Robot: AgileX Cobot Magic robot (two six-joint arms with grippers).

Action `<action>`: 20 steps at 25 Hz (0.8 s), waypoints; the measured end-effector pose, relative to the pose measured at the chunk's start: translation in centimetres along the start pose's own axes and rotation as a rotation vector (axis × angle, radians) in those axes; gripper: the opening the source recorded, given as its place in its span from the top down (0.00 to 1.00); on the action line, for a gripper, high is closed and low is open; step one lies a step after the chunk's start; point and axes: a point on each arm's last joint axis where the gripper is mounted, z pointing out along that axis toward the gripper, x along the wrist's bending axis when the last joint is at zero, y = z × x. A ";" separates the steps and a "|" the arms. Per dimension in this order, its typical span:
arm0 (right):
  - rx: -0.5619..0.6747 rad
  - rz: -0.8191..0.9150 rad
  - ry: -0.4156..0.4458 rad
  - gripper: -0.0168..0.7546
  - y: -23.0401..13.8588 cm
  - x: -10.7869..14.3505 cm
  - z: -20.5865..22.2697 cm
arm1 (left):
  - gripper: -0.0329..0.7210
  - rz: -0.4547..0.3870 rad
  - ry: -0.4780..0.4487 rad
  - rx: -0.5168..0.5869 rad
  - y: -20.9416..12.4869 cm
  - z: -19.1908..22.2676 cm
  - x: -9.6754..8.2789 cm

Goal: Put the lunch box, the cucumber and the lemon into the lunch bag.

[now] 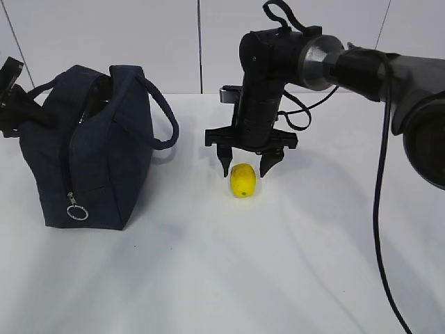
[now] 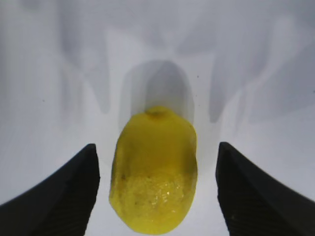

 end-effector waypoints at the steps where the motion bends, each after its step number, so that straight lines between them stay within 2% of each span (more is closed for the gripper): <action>1: 0.000 0.000 0.000 0.24 0.0 0.0 0.0 | 0.97 0.000 0.000 0.000 0.0 0.0 0.0; 11: 0.042 0.014 0.015 0.25 -0.2 0.1 1.6 | 0.97 0.002 0.004 0.002 0.0 0.0 0.0; 17: 0.036 0.008 0.001 0.29 -0.2 0.0 1.6 | 0.97 0.003 0.006 0.003 0.0 0.0 0.1; 20: 0.034 0.001 -0.004 0.34 -0.1 -0.1 1.6 | 0.97 0.003 0.006 0.004 0.0 0.0 0.1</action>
